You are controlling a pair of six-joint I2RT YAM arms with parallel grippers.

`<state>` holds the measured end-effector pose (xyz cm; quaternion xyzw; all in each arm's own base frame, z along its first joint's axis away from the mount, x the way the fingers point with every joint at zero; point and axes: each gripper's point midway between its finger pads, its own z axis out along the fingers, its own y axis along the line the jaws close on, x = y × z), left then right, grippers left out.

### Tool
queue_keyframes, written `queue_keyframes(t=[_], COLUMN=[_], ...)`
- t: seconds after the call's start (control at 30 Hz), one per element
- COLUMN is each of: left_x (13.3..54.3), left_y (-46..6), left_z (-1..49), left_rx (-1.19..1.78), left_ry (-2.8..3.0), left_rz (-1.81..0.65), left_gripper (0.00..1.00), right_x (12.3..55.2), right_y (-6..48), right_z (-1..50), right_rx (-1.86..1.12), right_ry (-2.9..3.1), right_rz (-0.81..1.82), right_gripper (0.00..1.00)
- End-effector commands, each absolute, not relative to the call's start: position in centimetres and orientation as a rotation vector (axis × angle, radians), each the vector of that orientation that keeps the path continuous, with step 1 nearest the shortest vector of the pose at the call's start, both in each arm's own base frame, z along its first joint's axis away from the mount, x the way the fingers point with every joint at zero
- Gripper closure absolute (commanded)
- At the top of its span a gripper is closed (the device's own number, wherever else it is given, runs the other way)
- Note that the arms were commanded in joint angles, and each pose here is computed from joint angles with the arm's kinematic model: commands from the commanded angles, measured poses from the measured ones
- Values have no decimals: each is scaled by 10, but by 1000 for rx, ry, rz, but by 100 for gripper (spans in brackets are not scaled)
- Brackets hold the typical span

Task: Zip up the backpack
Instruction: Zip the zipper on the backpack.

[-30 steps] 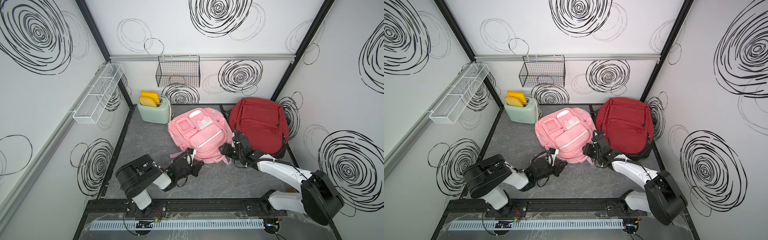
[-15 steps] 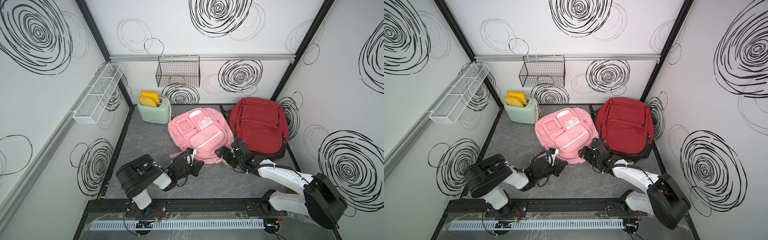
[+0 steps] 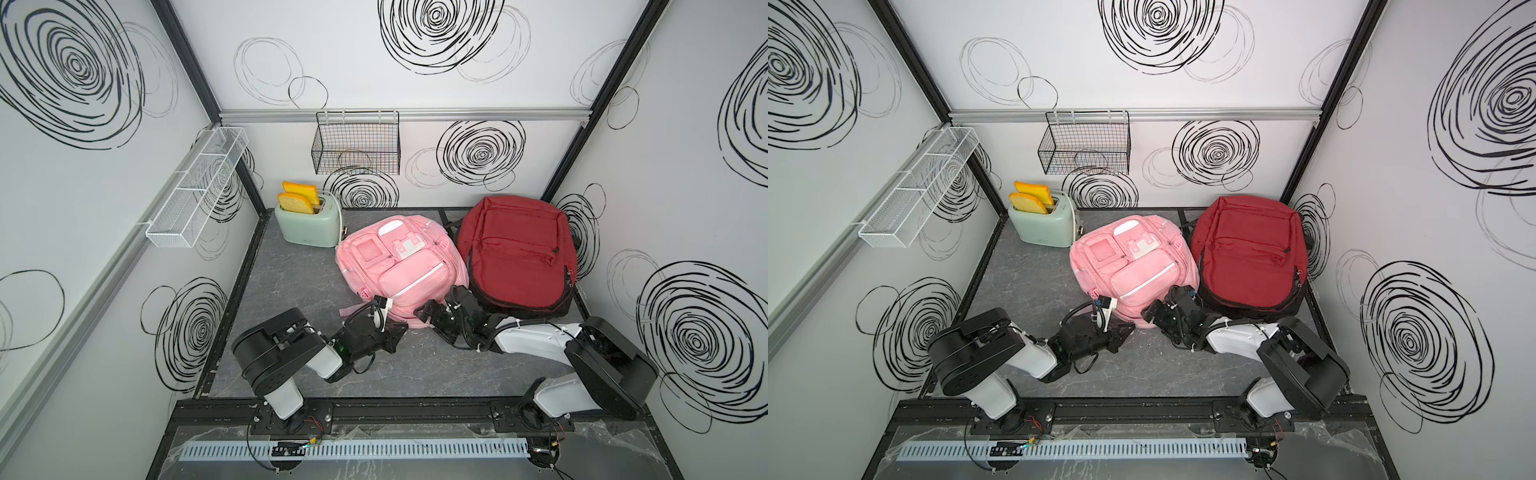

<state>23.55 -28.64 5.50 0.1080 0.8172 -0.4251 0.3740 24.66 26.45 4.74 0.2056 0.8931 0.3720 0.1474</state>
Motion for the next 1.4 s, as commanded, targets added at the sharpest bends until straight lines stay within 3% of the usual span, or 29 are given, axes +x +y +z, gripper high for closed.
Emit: queue_keyframes(t=[0.0,0.33,1.1,1.2,1.3,1.37], left_x=[239,239,238,238,238,238], left_y=[-290,-291,-291,-290,-291,-291], left_z=[81,78,80,79,80,79], left_rx=[269,273,274,273,273,273], left_ry=[1988,1993,1991,1991,1990,1991], left_rz=[-1153,-1161,-1155,-1153,-1154,-1153], left_gripper=[100,100,100,100,100,100], right_x=[262,286,293,294,294,294], right_y=[267,263,255,254,255,255], right_z=[55,50,37,38,39,41], right_rx=[676,703,693,692,673,658], right_ry=[2514,2491,2490,2478,2473,2471], right_rz=[1133,1167,1130,1136,1140,1134], right_gripper=[6,8,17,28,60,76])
